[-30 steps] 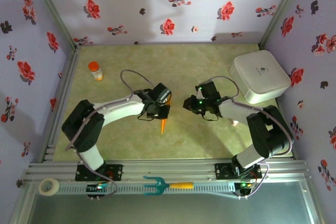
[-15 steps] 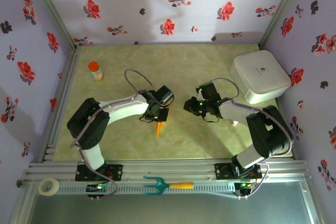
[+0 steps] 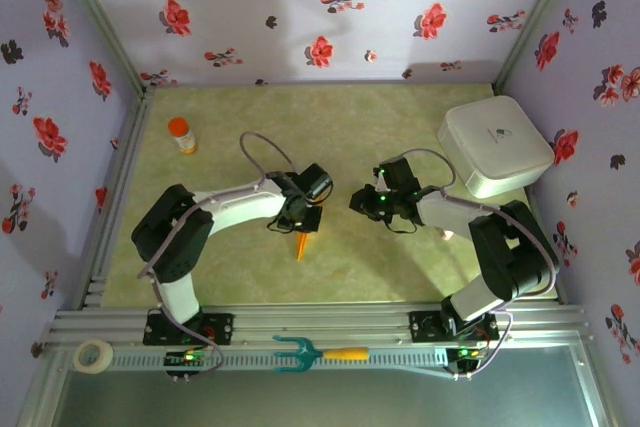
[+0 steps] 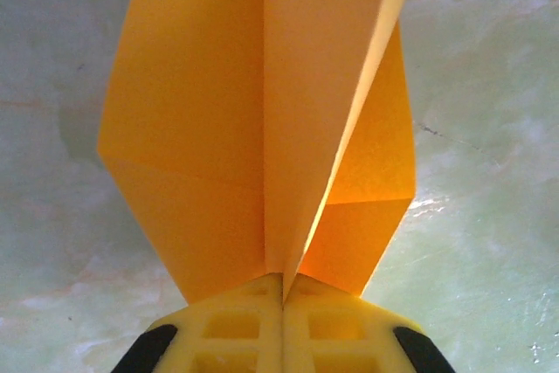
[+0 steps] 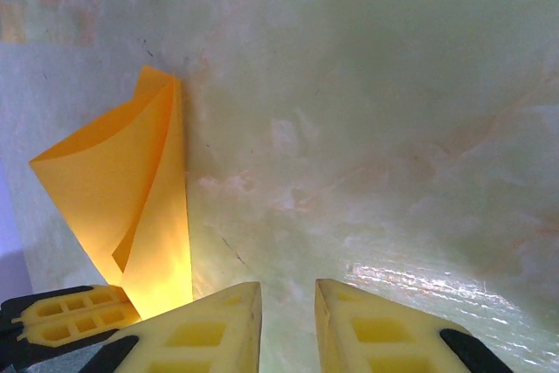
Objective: Fold a paper plane with a square sheet of paper (pick it up from the middle)
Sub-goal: Move the paper plane to the center of the table.
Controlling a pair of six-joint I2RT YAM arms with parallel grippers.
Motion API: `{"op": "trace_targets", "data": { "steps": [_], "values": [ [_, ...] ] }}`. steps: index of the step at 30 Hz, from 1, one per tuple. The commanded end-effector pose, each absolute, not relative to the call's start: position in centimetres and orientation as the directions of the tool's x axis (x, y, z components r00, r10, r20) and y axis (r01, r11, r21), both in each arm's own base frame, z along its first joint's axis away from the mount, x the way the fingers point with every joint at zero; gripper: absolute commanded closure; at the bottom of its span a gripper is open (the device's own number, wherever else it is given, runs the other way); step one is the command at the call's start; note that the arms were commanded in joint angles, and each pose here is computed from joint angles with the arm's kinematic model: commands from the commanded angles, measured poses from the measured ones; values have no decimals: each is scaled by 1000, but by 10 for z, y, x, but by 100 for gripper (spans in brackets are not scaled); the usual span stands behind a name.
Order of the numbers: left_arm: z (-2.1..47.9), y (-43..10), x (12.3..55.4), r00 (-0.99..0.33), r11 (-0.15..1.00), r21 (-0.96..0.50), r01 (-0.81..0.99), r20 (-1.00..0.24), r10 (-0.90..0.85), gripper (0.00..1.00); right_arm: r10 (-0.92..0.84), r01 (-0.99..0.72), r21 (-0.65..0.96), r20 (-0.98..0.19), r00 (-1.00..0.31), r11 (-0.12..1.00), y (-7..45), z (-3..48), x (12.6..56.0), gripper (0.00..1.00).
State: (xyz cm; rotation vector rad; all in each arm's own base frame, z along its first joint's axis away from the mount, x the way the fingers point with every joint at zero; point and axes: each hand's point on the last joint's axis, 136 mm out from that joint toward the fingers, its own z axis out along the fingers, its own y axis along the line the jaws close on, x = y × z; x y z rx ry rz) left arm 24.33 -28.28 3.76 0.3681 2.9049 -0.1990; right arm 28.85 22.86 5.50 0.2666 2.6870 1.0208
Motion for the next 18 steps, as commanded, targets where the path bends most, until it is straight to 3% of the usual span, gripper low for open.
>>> {"op": "trace_targets", "data": {
  "steps": [1,18],
  "values": [
    [35,-286,242,-946,957,-93,274,-203,251,92,266,106,662,-145,-953,742,225,47,285,76],
    [30,-287,241,-949,958,-97,269,-195,246,87,264,113,664,-130,-956,739,227,43,285,75]
  ]
}}
